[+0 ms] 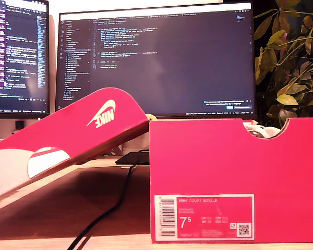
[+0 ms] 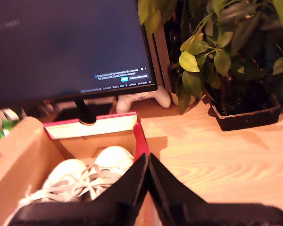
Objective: Close the red shoebox by pushing the lid with your left arm and holding the box in place with your right arm
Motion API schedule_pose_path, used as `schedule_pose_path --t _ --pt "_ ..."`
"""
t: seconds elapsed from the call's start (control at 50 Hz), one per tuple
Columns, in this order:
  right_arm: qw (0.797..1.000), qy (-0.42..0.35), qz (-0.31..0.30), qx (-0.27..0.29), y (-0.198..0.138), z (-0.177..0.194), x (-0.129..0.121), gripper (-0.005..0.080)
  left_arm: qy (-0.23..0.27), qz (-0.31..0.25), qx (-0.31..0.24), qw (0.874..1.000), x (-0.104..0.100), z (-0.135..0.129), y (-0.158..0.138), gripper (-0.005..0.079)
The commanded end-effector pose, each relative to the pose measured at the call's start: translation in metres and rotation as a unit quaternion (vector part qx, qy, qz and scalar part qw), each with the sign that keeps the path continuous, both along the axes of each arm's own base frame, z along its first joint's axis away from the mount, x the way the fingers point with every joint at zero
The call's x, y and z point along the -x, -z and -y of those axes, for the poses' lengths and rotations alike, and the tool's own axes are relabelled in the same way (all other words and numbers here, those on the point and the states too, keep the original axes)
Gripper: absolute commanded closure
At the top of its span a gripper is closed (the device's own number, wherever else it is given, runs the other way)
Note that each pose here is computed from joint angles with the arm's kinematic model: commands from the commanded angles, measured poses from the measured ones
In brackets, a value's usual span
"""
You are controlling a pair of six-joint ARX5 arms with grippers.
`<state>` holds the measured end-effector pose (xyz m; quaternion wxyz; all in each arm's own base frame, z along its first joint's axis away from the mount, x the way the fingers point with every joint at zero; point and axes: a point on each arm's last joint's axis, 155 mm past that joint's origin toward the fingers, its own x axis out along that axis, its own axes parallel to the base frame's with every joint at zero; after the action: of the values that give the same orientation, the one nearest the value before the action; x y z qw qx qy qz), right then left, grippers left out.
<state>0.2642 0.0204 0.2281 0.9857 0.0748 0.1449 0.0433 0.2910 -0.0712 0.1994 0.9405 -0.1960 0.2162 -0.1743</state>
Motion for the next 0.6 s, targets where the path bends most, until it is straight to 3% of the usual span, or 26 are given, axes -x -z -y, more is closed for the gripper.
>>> schedule_pose_path --t 0.0,0.58 --pt "1.000 -0.004 -0.015 0.009 0.003 0.000 -0.005 0.0764 0.009 -0.031 -0.003 0.999 -0.005 0.001 0.017 0.0762" --pt "0.984 -0.023 -0.174 0.043 0.067 -0.001 -0.058 0.0764 0.049 -0.210 0.030 0.976 -0.044 -0.004 0.099 0.0762"
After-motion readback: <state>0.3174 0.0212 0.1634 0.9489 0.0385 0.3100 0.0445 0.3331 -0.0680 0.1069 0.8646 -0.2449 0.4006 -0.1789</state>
